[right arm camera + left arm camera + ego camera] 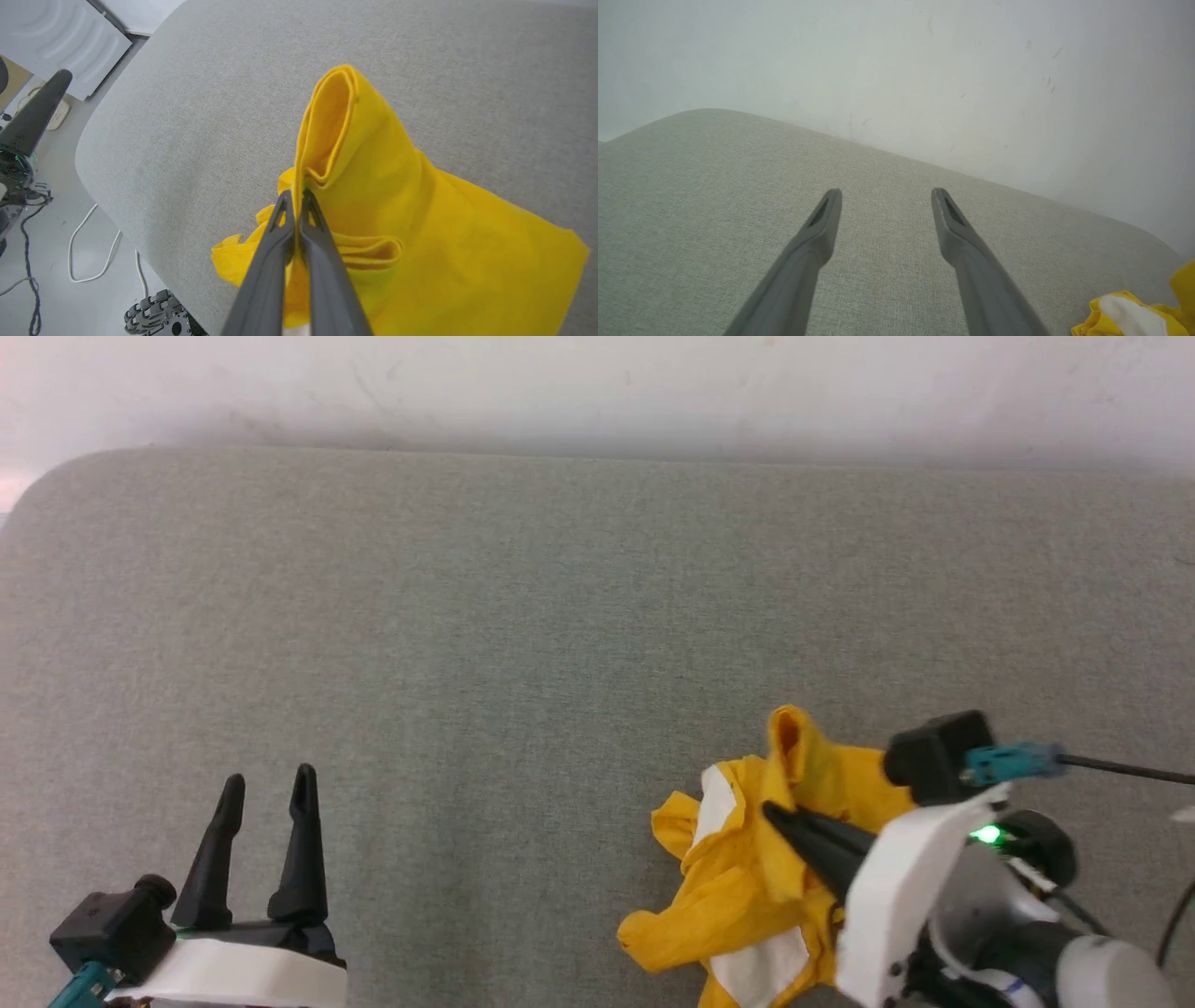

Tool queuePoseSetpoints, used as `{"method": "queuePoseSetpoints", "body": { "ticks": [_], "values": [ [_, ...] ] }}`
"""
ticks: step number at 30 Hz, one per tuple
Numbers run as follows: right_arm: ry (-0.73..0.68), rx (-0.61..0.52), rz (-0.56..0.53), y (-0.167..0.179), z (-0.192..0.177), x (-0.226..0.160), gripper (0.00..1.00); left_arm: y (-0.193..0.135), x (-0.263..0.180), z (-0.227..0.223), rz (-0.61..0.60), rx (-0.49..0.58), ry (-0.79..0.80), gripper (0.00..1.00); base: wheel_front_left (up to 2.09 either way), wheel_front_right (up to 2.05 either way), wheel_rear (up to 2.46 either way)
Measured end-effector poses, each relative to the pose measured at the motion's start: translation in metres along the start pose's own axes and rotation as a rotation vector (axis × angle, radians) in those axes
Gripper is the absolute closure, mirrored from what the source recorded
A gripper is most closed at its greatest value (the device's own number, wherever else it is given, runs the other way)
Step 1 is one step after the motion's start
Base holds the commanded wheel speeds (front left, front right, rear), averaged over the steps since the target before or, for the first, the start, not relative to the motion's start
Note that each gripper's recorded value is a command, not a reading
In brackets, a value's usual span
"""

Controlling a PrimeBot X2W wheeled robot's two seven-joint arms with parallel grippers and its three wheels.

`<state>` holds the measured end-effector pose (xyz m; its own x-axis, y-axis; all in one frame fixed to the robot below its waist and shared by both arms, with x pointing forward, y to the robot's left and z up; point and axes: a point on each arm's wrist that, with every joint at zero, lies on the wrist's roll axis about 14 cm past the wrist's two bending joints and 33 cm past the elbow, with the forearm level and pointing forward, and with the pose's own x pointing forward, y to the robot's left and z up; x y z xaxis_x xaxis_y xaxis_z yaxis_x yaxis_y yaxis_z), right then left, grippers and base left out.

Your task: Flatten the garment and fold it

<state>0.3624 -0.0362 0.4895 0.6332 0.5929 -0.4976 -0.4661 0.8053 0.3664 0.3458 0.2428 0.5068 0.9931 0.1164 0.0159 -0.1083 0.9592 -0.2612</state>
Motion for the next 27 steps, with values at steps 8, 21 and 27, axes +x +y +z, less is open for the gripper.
{"method": "queuePoseSetpoints", "body": {
  "ticks": [8, 21, 27],
  "values": [
    [0.111, -0.045, 0.116, 0.037, -0.024, 0.021, 1.0, 0.007, -0.011, 0.0, 0.031, -0.01, 0.002, 0.0, 0.0, 0.0, 0.0],
    [0.12, -0.024, 0.094, 0.027, -0.035, 0.038, 0.0, 0.017, -0.02, -0.005, 0.069, -0.018, 0.017, 0.0, 0.0, 0.0, 0.0],
    [-0.07, -0.051, -0.048, -0.012, 0.017, 0.02, 0.0, 0.011, -0.011, 0.0, 0.047, -0.019, 0.001, 0.0, 0.0, 0.0, 0.0]
  ]
}}
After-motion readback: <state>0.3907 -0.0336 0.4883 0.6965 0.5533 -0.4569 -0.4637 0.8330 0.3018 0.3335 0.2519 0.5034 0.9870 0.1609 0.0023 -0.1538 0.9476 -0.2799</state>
